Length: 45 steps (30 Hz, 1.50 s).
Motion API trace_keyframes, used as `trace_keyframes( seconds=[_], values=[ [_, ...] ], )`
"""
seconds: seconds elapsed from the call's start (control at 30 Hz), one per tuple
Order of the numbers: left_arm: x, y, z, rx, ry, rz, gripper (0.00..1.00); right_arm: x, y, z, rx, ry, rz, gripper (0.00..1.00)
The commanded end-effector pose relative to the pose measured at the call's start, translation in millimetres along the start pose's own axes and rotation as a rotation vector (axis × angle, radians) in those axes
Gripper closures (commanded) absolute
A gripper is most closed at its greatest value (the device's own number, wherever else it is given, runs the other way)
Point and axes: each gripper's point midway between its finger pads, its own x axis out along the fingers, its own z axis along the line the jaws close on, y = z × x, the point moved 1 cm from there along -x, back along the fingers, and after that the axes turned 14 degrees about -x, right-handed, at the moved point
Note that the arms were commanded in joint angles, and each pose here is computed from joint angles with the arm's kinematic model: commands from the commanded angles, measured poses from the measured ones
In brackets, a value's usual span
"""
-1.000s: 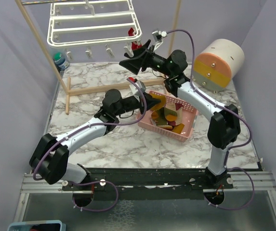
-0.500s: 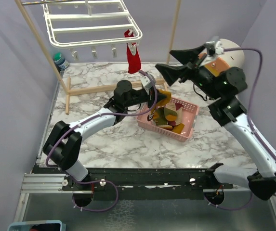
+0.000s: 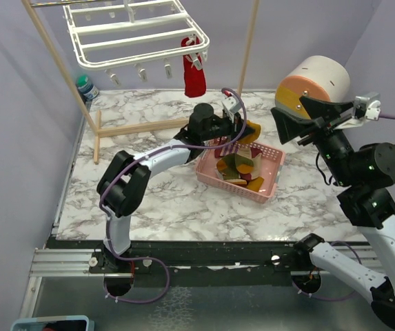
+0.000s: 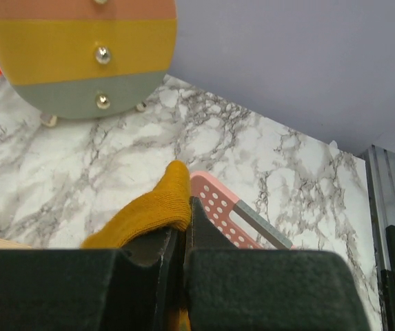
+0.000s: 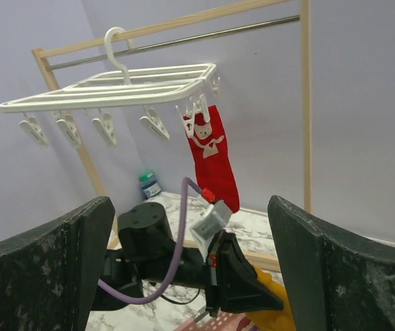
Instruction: Remove the socks clipped to the hanger
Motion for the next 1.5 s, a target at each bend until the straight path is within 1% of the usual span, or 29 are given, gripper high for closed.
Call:
trace_keyframes(
  seconds=[0.0,0.17,0.33,0.37,0.47,0.57,0.63,0.7,0.73,0.8,0.83,0.87,0.9,0.93,0.97,1.0,1.03,1.07,1.33,1.47],
  values=[
    [25,21,-3,-0.063,-0.004,0.026,1.0,-18,13,-13,-0.024,0.071,0.06,0.0],
    [30,38,-29,-0.085,-0.022,0.039,1.0,-29,5,-15,-0.049,0.075,0.043,0.0],
    [11,76,-48,-0.138,-0.098,0.089,1.0,-35,0,-12,-0.051,0.059,0.028,0.0],
    [6,85,-47,-0.149,-0.128,0.104,1.0,-37,0,-12,-0.05,0.056,0.026,0.0],
    [-11,105,-29,-0.164,-0.306,0.13,1.0,-40,-3,-10,-0.048,0.047,0.013,0.0],
    [-22,119,-12,-0.129,-0.47,0.178,1.0,-43,-7,-8,-0.05,0.032,0.004,0.0],
    [-22,127,-10,-0.12,-0.503,0.223,1.0,-44,-8,-7,-0.051,0.028,0.001,0.0],
    [-18,135,-14,-0.116,-0.494,0.266,0.97,-46,-10,-8,-0.053,0.032,-0.004,0.0],
    [-16,139,-16,-0.117,-0.498,0.29,0.94,-46,-10,-9,-0.053,0.034,-0.005,0.0],
    [-11,144,-21,-0.118,-0.495,0.322,0.84,-48,-11,-10,-0.057,0.042,-0.006,0.0],
    [-9,145,-23,-0.117,-0.495,0.335,0.74,-49,-11,-10,-0.06,0.044,-0.006,0.0],
    [-7,144,-25,-0.109,-0.497,0.342,0.57,-50,-11,-11,-0.062,0.049,-0.004,0.0],
    [-9,146,-28,-0.098,-0.512,0.362,0.45,-51,-11,-12,-0.064,0.051,-0.004,0.0],
    [-9,143,-31,-0.081,-0.522,0.363,0.37,-52,-11,-12,-0.067,0.053,0.0,0.0],
    [-12,140,-34,-0.065,-0.532,0.36,0.24,-52,-11,-12,-0.067,0.053,0.002,0.0],
    [-14,135,-38,-0.056,-0.54,0.353,0.05,-53,-10,-12,-0.065,0.052,0.002,0.0],
    [-18,130,-42,-0.047,-0.548,0.343,0.02,-53,-10,-11,-0.064,0.049,0.002,0.0],
    [-22,124,-45,-0.04,-0.558,0.333,0.01,-53,-9,-11,-0.061,0.046,0.004,0.0],
    [-75,55,-82,0.027,-0.55,0.197,0.01,-50,1,-4,-0.022,0.014,0.023,0.0],
    [-102,23,-81,0.096,-0.604,0.124,0.01,-51,3,0,-0.018,-0.008,0.029,0.0]
  ],
)
